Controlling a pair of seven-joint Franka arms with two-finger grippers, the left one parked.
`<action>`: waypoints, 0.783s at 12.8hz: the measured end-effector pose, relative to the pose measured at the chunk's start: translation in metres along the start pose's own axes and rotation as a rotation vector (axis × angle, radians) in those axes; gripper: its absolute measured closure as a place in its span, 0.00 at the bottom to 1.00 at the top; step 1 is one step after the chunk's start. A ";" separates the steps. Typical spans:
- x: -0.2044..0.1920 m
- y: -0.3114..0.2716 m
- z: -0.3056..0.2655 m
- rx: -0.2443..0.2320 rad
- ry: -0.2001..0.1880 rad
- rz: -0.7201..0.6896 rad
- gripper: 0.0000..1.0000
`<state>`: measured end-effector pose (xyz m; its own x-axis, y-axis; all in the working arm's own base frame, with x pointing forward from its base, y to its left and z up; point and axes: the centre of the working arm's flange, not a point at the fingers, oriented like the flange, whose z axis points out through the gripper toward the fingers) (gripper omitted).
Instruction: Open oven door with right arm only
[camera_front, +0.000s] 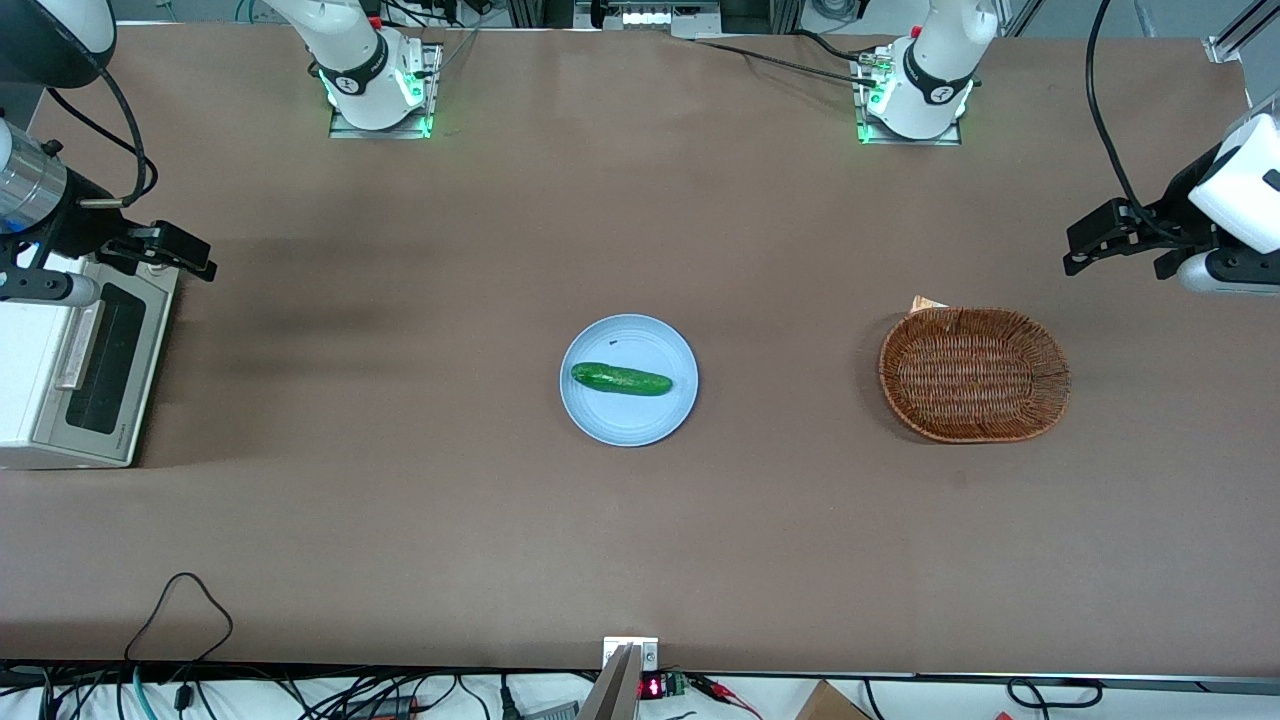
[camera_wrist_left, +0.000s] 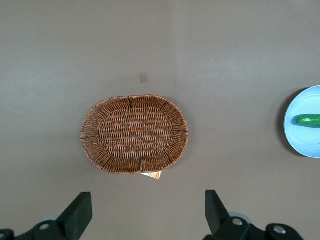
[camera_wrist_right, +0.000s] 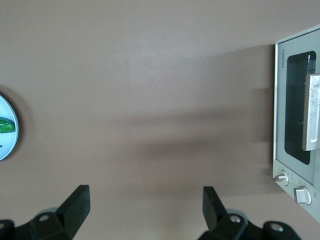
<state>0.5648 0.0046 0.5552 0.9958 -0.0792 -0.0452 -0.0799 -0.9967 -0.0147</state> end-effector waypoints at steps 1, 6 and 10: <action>0.000 -0.001 0.000 0.000 0.000 -0.001 0.00; -0.001 -0.002 0.001 0.000 -0.005 -0.003 0.00; -0.003 -0.002 0.002 0.000 -0.024 -0.003 0.00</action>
<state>0.5622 0.0066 0.5533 0.9948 -0.0757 -0.0689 -0.0769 -0.9969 -0.0150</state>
